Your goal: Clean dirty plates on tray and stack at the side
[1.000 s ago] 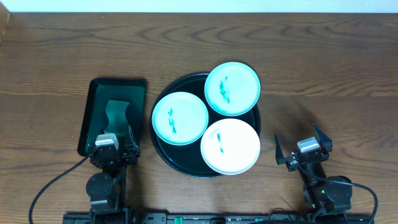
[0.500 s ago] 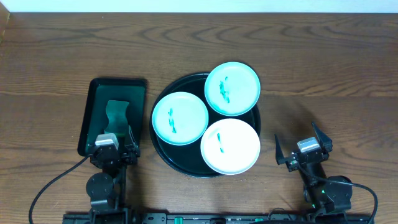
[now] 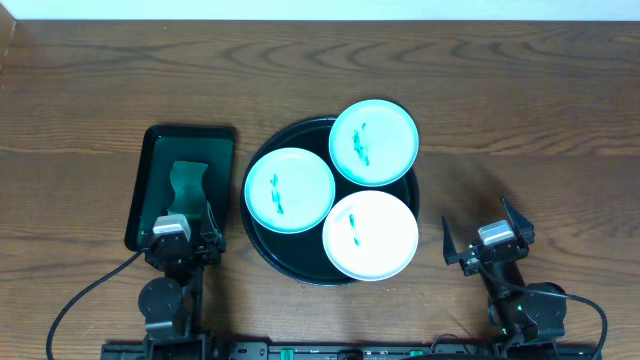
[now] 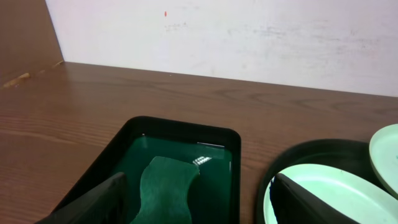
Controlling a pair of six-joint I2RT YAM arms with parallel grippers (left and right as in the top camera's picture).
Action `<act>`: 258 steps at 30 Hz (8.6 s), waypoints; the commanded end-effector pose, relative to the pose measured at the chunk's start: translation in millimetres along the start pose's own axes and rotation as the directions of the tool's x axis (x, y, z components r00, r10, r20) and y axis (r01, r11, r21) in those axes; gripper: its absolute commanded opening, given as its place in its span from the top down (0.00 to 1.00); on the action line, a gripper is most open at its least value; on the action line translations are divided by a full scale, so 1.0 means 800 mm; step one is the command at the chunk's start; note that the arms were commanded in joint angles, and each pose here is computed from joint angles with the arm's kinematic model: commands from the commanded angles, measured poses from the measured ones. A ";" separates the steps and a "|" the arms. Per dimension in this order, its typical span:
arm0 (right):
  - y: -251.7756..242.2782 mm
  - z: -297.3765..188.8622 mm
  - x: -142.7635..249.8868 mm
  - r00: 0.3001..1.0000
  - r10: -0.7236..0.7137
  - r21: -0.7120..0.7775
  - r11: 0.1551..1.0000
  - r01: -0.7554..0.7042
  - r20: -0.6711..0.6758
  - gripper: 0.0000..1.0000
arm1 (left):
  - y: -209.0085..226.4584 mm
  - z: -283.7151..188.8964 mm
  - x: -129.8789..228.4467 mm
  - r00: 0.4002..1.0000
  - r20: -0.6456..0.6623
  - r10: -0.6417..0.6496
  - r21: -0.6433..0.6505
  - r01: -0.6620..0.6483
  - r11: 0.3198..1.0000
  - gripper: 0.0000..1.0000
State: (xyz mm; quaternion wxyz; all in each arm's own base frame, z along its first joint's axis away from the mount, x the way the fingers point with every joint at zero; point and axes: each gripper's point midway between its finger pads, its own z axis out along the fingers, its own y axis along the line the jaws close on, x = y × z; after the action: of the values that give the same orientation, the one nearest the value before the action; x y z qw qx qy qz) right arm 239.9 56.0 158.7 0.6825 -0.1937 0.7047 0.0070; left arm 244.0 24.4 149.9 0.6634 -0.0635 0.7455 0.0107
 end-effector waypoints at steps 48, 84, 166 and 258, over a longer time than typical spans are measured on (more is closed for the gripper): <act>-0.005 -0.003 -0.030 0.990 0.123 -0.004 0.992 -0.123 0.070 0.01 | -0.011 -0.004 -0.019 1.000 -0.019 0.006 0.043 -0.005 0.999 0.27; 0.035 0.193 -0.099 0.486 0.332 -0.133 0.702 -0.700 -0.809 0.14 | -0.068 0.031 -0.128 0.738 -0.675 -0.006 0.163 0.157 0.974 0.27; 0.291 0.216 0.126 0.033 0.070 0.057 0.950 -0.307 -0.997 0.99 | 0.060 0.151 0.128 0.249 -0.958 -0.141 -0.134 0.043 0.990 0.65; 0.297 0.194 0.139 -0.109 0.045 0.093 0.865 -0.492 -0.993 0.99 | -0.237 0.127 0.171 0.080 -0.997 0.007 0.026 0.240 0.970 0.93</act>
State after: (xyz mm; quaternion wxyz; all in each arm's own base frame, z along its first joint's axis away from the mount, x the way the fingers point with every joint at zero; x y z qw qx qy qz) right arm 340.5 296.4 3.5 -0.0572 -0.0984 0.9838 0.1383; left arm 341.3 -124.8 13.0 -0.0179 -0.1557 0.9863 -0.0512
